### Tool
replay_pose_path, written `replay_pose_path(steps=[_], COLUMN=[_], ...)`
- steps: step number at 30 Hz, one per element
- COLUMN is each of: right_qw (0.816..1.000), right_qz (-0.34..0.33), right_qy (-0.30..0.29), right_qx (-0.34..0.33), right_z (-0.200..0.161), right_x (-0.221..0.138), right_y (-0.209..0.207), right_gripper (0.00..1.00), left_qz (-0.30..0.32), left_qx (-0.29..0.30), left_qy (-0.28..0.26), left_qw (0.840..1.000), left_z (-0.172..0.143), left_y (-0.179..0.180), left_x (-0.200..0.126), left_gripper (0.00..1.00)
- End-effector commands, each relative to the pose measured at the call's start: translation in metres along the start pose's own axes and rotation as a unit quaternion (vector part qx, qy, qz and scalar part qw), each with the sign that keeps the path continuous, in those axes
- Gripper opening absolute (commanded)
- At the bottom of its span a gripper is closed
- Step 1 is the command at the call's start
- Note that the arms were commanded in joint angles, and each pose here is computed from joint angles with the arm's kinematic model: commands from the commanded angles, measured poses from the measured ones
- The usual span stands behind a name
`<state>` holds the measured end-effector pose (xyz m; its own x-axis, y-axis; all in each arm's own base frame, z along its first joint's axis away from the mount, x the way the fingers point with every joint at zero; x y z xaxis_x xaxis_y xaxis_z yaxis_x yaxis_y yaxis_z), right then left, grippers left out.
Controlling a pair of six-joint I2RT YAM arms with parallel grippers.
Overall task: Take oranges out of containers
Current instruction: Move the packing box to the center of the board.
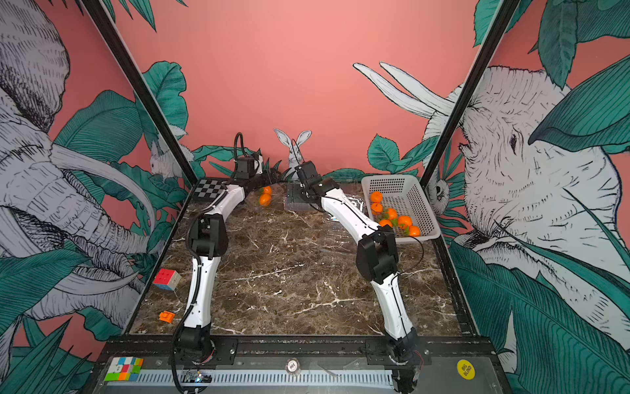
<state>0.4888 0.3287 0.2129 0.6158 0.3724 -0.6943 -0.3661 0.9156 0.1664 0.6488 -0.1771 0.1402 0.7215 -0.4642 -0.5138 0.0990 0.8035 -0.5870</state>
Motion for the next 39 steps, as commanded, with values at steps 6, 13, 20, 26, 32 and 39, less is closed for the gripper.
replay_pose_path(steps=[6, 13, 20, 26, 32, 39], right_qw=[0.999, 0.999, 0.998, 0.998, 0.999, 0.999], right_qz=[0.017, 0.016, 0.02, 0.024, 0.031, 0.035], right_qy=[-0.04, -0.043, -0.047, -0.044, -0.04, -0.026], right_qx=[0.024, 0.029, 0.032, 0.023, 0.017, 0.017], right_z=[0.013, 0.009, 0.009, 0.005, -0.004, -0.02], right_x=[-0.02, -0.029, -0.033, -0.035, -0.035, -0.032], right_y=[0.005, 0.005, 0.007, 0.013, 0.017, 0.021], right_gripper=[0.99, 0.99, 0.99, 0.98, 0.99, 0.99], left_qz=[0.033, 0.043, 0.069, 0.108, 0.172, 0.273], left_qx=[0.033, 0.038, 0.036, 0.015, 0.055, 0.093], left_qy=[0.042, 0.064, 0.062, 0.072, 0.009, -0.041], left_qw=[0.998, 0.996, 0.995, 0.991, 0.984, 0.957], left_z=[-0.024, -0.049, -0.068, -0.091, -0.038, 0.035], left_y=[-0.006, -0.002, 0.006, 0.022, 0.024, 0.045], left_x=[-0.043, -0.061, -0.095, -0.127, -0.165, -0.166], left_gripper=[0.92, 0.92, 0.92, 0.92, 0.95, 0.96])
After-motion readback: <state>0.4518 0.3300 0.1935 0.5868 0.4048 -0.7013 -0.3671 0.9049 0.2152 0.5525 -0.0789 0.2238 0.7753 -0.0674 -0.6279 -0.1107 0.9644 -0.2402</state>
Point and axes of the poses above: each gripper's point midway between its finger pads, its own x axis out along the fingers, its own y axis along the line the jaws close on, z = x × y, the point moved 2 cm from there along -x, back along the fingers, and after that the axes turned 9 degrees about -x, right-handed, at the moved point
